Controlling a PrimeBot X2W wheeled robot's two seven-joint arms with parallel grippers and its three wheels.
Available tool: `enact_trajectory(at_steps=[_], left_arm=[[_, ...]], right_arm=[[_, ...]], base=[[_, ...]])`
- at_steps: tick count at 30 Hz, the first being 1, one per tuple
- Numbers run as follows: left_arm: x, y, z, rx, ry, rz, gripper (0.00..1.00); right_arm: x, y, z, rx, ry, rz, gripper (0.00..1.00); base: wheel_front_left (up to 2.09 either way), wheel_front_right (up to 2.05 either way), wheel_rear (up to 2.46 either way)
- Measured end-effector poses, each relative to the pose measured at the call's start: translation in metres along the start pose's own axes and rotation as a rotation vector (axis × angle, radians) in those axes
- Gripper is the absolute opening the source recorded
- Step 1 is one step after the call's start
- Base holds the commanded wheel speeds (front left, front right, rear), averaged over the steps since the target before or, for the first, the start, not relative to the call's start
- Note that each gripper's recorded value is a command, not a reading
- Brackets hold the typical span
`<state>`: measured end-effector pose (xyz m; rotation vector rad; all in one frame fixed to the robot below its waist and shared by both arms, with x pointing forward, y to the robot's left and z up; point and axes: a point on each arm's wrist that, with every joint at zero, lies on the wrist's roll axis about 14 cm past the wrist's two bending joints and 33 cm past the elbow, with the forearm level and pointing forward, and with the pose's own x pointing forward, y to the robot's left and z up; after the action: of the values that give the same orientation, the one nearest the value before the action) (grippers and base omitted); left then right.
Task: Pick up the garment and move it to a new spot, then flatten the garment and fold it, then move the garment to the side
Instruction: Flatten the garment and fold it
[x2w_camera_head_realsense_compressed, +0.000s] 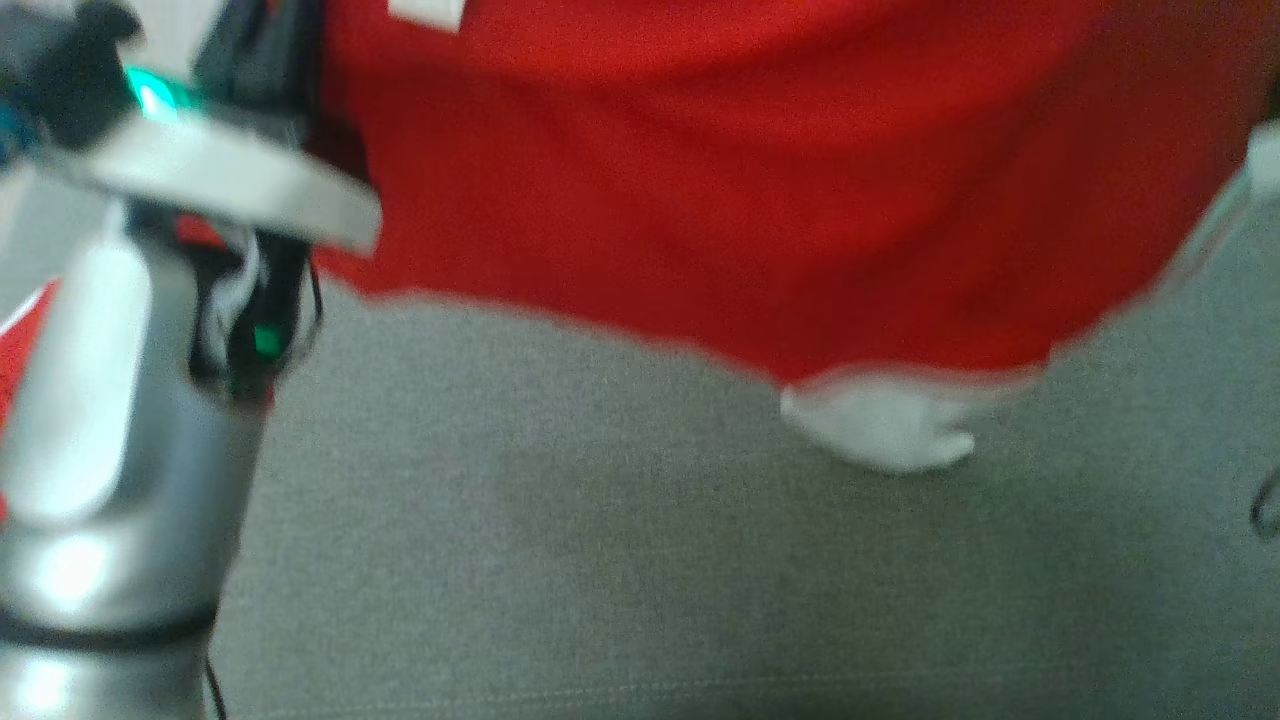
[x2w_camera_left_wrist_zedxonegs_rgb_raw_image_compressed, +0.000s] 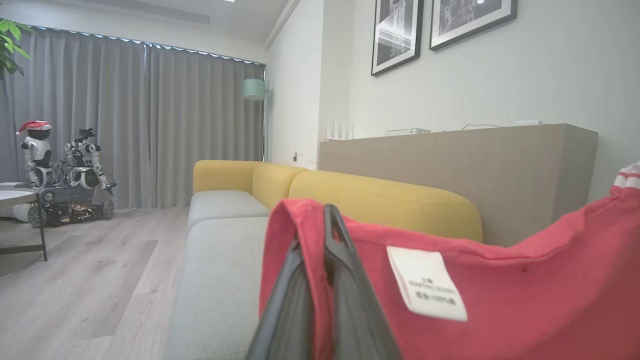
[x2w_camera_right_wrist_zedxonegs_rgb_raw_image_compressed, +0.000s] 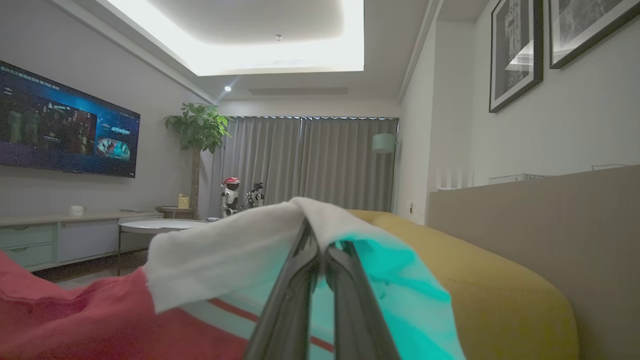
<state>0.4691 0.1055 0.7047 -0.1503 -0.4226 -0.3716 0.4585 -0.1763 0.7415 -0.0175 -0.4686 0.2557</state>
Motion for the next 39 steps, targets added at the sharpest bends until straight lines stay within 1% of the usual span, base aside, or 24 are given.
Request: enact_trajectory(at_steps=[3, 8, 13, 15, 17, 20, 22, 26, 29, 34, 35, 39], left_arm=[[0.03, 0.007, -0.004, 0.0, -0.024, -0.011, 0.0], [0.072, 0.02, -0.026, 0.01, -0.014, -0.005, 0.0], [0.104, 0.034, -0.041, 0.057, -0.005, 0.006, 0.0], [0.112, 0.038, -0.049, 0.08, 0.017, 0.006, 0.0], [0.115, 0.042, -0.068, 0.082, 0.068, 0.02, 0.0], [0.103, 0.046, -0.115, 0.051, 0.19, 0.049, 0.0], [0.089, 0.048, -0.148, 0.029, 0.281, 0.067, 0.0], [0.047, 0.053, -0.211, -0.014, 0.462, 0.119, 0.0], [0.025, 0.053, -0.238, -0.041, 0.539, 0.14, 0.0], [0.007, 0.052, -0.253, -0.093, 0.56, 0.172, 0.0], [0.002, 0.05, -0.256, -0.099, 0.568, 0.175, 0.0], [-0.037, 0.049, -0.27, -0.142, 0.605, 0.232, 0.0]], right_arm=[[0.033, -0.001, -0.003, 0.012, -0.024, 0.025, 0.0], [0.086, 0.003, -0.012, 0.004, -0.065, 0.069, 0.0], [0.128, 0.013, -0.014, -0.02, -0.135, 0.105, 0.0], [0.137, 0.018, -0.031, -0.01, -0.1, 0.109, 0.0], [0.14, 0.027, -0.065, 0.001, -0.006, 0.123, 0.0], [0.127, 0.039, -0.133, 0.037, 0.193, 0.124, 0.0], [0.115, 0.039, -0.171, 0.061, 0.316, 0.105, 0.0], [0.089, 0.041, -0.222, 0.102, 0.474, 0.075, 0.0], [0.071, 0.046, -0.249, 0.136, 0.548, 0.065, 0.0], [0.043, 0.046, -0.273, 0.225, 0.564, 0.017, 0.0], [0.034, 0.047, -0.279, 0.23, 0.577, 0.015, 0.0], [-0.015, 0.052, -0.302, 0.326, 0.64, -0.035, 0.0]], base=[[0.0, 0.0, 0.0], [0.0, 0.0, 0.0], [0.0, 0.0, 0.0], [0.0, 0.0, 0.0], [0.0, 0.0, 0.0], [0.0, 0.0, 0.0], [0.0, 0.0, 0.0], [0.0, 0.0, 0.0], [0.0, 0.0, 0.0], [0.0, 0.0, 0.0], [0.0, 0.0, 0.0], [0.0, 0.0, 0.0]])
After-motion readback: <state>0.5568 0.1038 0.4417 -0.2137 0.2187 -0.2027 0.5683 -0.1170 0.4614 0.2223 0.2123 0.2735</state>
